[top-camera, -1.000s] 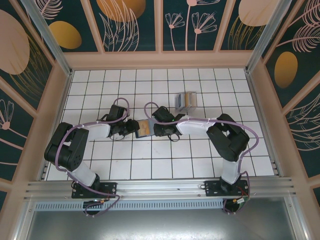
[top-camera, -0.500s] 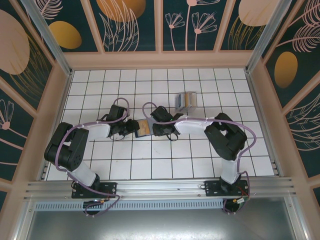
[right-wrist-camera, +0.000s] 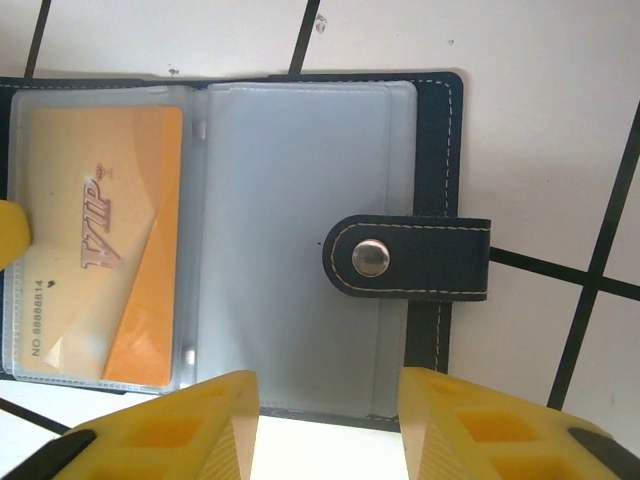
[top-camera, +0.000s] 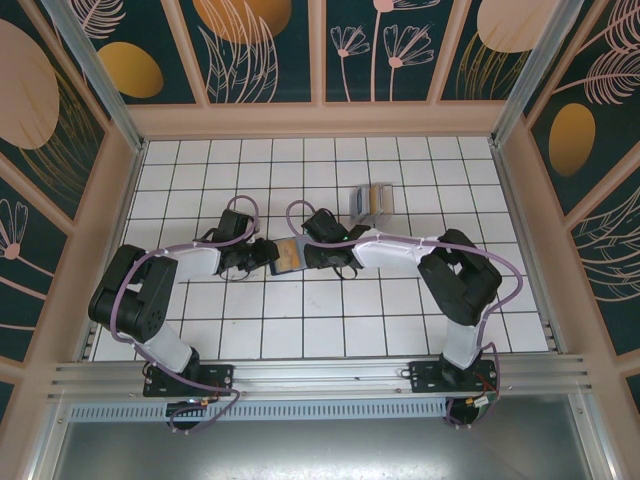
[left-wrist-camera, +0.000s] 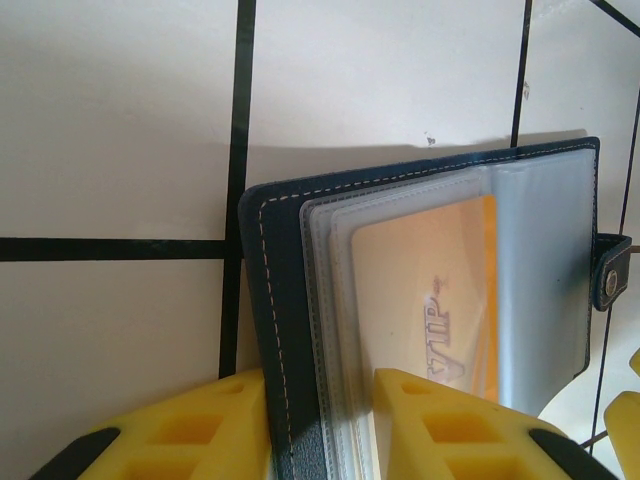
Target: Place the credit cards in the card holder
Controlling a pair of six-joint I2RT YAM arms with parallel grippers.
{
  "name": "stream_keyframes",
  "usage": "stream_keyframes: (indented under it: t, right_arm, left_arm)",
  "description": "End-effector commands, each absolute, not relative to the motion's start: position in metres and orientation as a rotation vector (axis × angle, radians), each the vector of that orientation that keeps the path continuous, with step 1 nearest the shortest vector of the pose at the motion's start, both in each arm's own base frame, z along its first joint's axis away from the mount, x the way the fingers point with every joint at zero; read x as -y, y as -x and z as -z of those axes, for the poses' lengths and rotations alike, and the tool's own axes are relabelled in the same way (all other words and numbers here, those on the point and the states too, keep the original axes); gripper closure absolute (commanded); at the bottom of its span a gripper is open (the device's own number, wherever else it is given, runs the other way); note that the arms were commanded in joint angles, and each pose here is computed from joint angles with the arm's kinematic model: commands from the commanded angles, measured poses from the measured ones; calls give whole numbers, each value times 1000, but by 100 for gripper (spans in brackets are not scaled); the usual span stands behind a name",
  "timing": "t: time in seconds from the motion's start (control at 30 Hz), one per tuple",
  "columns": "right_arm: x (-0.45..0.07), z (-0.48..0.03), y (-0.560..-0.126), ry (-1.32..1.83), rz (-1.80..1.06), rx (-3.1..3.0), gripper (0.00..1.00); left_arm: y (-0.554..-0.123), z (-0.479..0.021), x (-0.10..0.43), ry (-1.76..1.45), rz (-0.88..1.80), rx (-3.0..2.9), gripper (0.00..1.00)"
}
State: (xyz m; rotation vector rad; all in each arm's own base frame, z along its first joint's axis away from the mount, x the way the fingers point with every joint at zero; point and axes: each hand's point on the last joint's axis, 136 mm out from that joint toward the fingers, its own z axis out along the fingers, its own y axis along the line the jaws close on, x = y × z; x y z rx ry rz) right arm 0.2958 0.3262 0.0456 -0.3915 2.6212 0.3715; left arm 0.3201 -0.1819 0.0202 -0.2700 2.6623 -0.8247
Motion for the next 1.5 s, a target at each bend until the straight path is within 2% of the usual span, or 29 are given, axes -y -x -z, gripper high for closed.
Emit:
stream_keyframes:
  t: [0.0,0.37,0.67,0.87,1.2,1.4,1.47]
  right_arm:
    - [-335,-31,-291,399,-402,-2652,57]
    - [-339,-10,-285,394,-436,-2703,60]
    - [-363,-34,-284,350,-827,-2666,60]
    - [-369,-45,-289,323,-991,-2636,70]
    - [-372,-73,-292,350,-1062,-2552,77]
    - [-378,-76,-291,393,-1095,-2536,76]
    - [-381,-77,-291,406,-1101,-2531,73]
  left_arm:
    - [-316,-15,181,250,821,-2670,67]
    - [-316,-14,182,251,829,-2667,67]
    - [-316,-14,182,250,829,-2667,67]
    - [-316,-16,180,249,815,-2663,67]
    - [-319,-23,173,285,852,-2633,67]
    - [-328,-39,163,333,883,-2578,66]
    - [-330,-44,161,342,889,-2562,65]
